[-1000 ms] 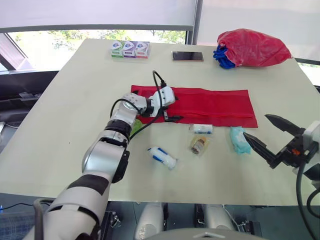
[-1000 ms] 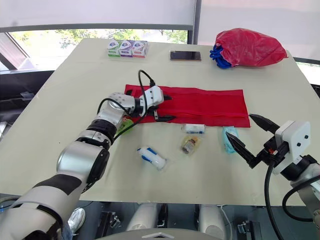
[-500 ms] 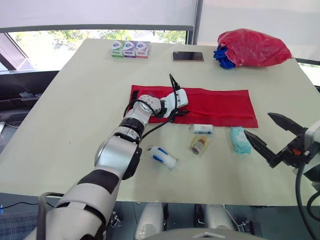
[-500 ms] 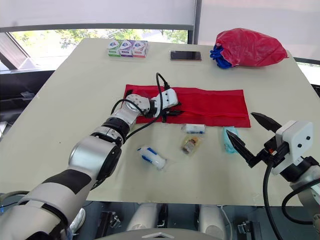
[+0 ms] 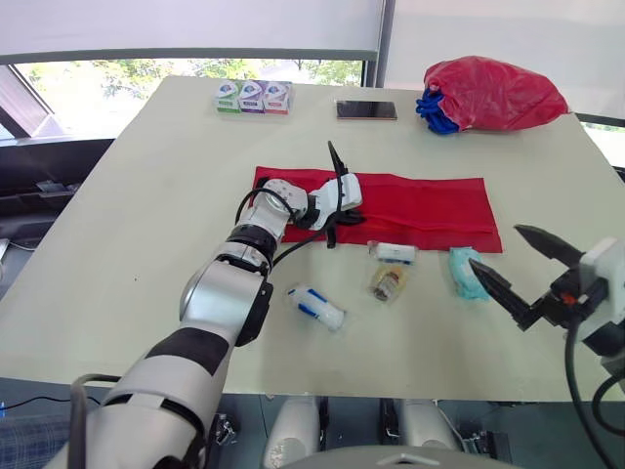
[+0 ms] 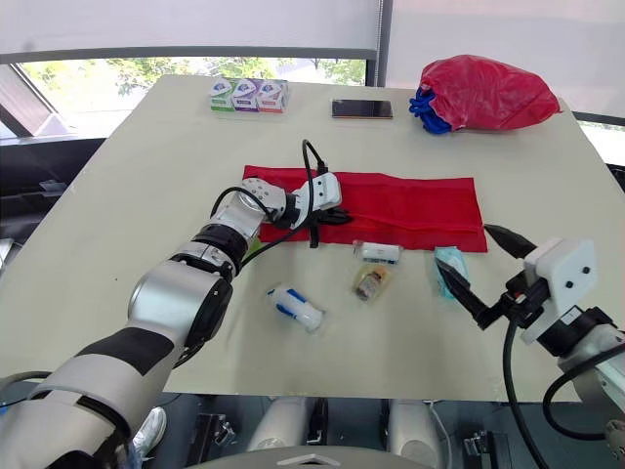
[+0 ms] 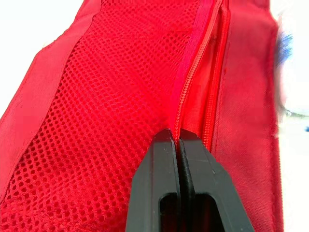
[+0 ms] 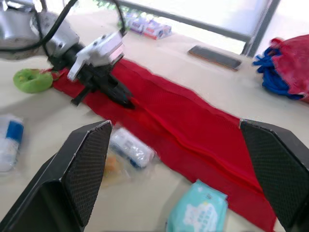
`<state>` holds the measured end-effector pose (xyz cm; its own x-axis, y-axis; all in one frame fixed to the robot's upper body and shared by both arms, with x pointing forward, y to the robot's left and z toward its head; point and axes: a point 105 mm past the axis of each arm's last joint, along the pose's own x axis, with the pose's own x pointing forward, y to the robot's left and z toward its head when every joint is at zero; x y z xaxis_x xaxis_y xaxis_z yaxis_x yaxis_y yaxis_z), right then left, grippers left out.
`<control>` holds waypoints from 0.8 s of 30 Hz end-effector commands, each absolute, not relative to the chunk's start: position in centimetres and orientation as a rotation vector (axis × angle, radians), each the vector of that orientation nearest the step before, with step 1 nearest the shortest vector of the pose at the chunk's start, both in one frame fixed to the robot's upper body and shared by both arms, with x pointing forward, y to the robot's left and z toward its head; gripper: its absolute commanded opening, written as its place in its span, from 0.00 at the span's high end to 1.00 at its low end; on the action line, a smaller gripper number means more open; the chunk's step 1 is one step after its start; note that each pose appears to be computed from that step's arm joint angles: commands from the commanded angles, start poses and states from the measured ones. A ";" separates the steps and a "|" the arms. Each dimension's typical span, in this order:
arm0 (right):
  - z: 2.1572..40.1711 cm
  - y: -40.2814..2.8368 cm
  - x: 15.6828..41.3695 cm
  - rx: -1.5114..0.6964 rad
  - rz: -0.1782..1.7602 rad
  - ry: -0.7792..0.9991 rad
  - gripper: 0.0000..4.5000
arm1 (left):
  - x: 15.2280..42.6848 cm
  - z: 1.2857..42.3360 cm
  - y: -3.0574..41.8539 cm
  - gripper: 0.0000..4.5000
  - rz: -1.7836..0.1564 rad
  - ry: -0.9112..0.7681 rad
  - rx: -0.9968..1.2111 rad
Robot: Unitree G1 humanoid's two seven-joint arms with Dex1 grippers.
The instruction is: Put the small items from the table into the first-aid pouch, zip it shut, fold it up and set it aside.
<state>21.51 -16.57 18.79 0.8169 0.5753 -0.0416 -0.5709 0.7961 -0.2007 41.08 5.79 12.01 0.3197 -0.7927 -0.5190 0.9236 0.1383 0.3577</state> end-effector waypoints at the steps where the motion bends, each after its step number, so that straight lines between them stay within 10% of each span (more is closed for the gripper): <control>1: 19.1 -14.4 21.0 -0.227 0.715 -0.018 0.00 | 40.9 13.9 5.2 0.98 -1.312 0.181 0.713; 24: 10.6 -2.0 23.5 -0.329 1.189 0.273 0.00 | 40.1 14.0 7.1 0.98 -1.389 0.272 0.620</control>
